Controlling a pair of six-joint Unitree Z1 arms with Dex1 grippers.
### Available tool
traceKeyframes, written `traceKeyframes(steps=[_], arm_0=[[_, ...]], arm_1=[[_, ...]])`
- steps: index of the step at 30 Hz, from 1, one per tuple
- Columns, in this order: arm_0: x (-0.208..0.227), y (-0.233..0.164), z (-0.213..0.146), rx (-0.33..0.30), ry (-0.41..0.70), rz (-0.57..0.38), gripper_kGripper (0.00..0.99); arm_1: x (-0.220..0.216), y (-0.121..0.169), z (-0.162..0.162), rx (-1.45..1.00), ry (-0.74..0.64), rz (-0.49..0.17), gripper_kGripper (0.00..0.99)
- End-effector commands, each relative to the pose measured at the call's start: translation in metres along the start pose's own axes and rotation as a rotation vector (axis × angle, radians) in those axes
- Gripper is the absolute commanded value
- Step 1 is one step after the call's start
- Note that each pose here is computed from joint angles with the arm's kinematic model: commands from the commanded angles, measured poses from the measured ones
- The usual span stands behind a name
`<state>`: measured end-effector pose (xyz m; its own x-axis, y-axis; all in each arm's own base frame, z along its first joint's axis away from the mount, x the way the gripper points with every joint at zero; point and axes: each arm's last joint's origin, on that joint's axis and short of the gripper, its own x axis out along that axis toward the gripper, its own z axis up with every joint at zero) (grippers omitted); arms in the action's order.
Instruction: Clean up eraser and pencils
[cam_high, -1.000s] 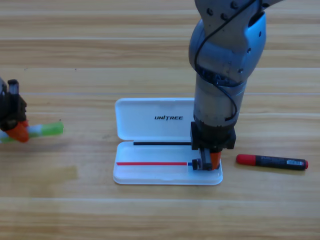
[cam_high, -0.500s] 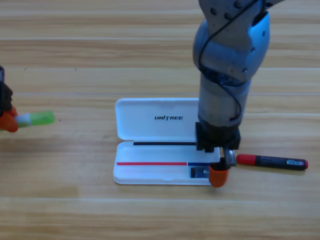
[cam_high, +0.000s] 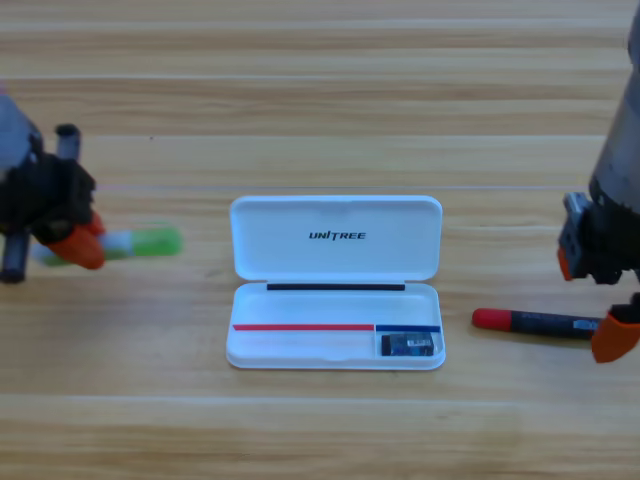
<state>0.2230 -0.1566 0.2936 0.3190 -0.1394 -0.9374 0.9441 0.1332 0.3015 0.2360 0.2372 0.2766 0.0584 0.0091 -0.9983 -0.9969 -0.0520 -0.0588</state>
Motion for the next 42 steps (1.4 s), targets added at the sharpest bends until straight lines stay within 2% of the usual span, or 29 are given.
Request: traceKeyframes(steps=[1, 8, 15, 19, 24, 28, 30, 33, 37, 42], arm_0=[[0.033, -0.016, 0.045, 0.084, 0.03, -0.086, 0.0], [0.058, -0.026, 0.088, 0.127, 0.046, -0.109, 0.0], [0.078, -0.03, 0.109, 0.15, 0.066, -0.127, 0.0], [0.086, -0.032, 0.116, 0.157, 0.071, -0.137, 0.0], [0.093, -0.033, 0.123, 0.158, 0.076, -0.143, 0.0], [0.096, -0.034, 0.127, 0.157, 0.078, -0.144, 0.0], [0.097, -0.034, 0.129, 0.157, 0.077, -0.145, 0.0], [0.1, -0.033, 0.131, 0.155, 0.077, -0.147, 0.0], [0.104, -0.033, 0.135, 0.155, 0.077, -0.15, 0.0], [0.106, -0.031, 0.139, 0.156, 0.073, -0.145, 0.0]], arm_1=[[0.049, -0.037, -0.02, 0.056, 0.033, 0.018, 0.859], [0.076, -0.046, -0.016, 0.017, 0.011, 0.06, 0.859], [0.093, -0.045, -0.014, -0.008, 0.006, 0.111, 0.853], [0.105, -0.046, -0.012, -0.013, 0.016, 0.13, 0.805], [0.12, -0.048, -0.011, -0.019, 0.043, 0.16, 0.6], [0.13, -0.05, -0.01, -0.02, 0.058, 0.157, 0.431], [0.132, -0.05, -0.01, -0.021, 0.063, 0.156, 0.281], [0.132, -0.051, -0.01, -0.021, 0.06, 0.155, 0.0], [0.122, -0.05, -0.01, -0.02, 0.046, 0.132, 0.0], [0.088, -0.046, -0.015, -0.011, 0.002, 0.059, 0.0]])
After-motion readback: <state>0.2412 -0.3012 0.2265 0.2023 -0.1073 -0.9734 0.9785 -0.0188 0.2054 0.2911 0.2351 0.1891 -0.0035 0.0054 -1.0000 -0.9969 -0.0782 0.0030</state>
